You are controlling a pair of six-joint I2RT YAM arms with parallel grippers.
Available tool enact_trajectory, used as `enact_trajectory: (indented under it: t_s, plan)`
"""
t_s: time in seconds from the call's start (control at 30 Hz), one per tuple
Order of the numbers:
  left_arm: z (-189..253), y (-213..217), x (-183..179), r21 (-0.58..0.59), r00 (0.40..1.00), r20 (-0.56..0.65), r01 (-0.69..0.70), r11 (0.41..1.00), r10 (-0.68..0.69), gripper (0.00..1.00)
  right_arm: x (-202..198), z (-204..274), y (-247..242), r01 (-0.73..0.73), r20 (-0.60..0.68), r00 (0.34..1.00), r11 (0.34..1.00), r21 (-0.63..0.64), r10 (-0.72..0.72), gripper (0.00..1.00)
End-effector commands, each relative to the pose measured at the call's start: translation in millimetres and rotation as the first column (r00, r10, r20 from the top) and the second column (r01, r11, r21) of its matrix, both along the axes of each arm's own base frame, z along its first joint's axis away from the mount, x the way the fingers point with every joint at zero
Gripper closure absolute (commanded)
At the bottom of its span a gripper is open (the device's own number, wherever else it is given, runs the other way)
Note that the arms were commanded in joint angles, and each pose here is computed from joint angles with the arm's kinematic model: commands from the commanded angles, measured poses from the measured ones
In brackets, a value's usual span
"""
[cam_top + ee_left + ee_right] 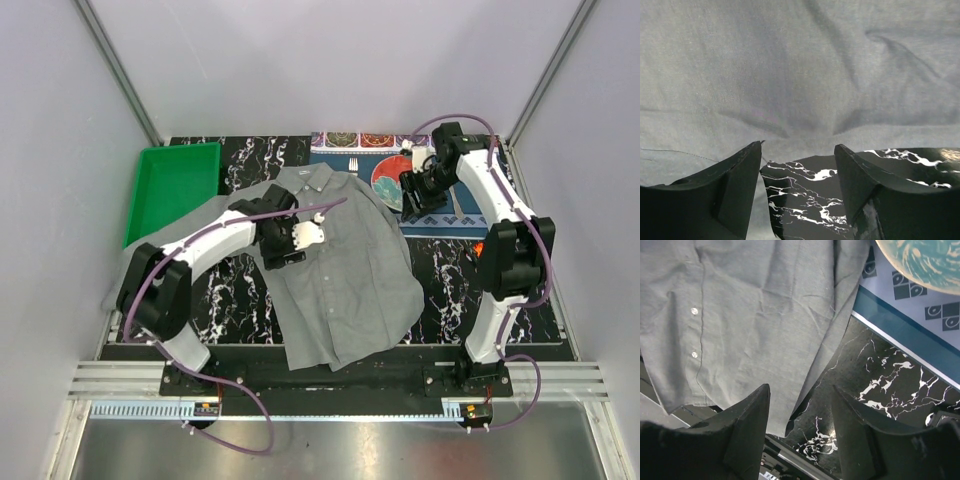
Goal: Pin the brooch onto the clothing
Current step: Flatten out the clothes at the center of the board.
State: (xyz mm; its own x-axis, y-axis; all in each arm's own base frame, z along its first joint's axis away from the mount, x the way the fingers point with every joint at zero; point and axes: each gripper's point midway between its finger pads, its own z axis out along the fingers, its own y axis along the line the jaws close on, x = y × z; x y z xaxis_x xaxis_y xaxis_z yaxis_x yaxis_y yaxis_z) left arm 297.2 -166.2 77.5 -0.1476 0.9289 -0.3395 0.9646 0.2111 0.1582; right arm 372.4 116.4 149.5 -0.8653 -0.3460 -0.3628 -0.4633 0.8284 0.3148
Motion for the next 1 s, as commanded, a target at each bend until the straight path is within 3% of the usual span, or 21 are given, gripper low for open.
enact_trajectory:
  t_s: [0.0, 0.13, 0.27, 0.53, 0.73, 0.97]
  plan:
    - [-14.9, 5.1, 18.3, 0.056, 0.999, 0.046, -0.031, 0.998, 0.029, 0.35, -4.7, -13.0, -10.3, 0.039, -0.055, 0.998, 0.999, -0.036, -0.041, 0.43]
    - [-38.7, 18.5, 24.5, 0.14, 0.998, 0.058, -0.047, 0.989, 0.039, 0.34, -2.6, -15.1, -11.4, 0.045, -0.061, 0.997, 0.999, -0.028, -0.046, 0.42]
    - [-57.4, 31.4, 16.5, 0.206, 0.999, 0.037, -0.027, 0.978, 0.02, 0.26, -1.8, -15.3, -11.2, 0.045, -0.063, 0.997, 0.999, -0.024, -0.047, 0.42]
    - [-82.3, 78.1, 6.0, 0.368, 0.997, 0.028, 0.05, 0.928, -0.066, 0.27, -1.6, -8.4, -14.7, 0.044, -0.051, 0.998, 0.999, -0.026, -0.045, 0.41]
    - [-80.3, 129.2, -9.2, 0.401, 0.995, -0.003, 0.09, 0.912, -0.097, 0.27, -16.3, -10.8, -12.3, 0.017, -0.077, 0.997, 1.0, -0.008, -0.018, 0.4]
    - [-51.3, 142.8, -11.0, 0.375, 0.985, 0.078, 0.112, 0.92, -0.152, 0.2, -30.2, -33.7, -2.5, 0.041, -0.15, 0.988, 0.998, 0.045, -0.034, 0.41]
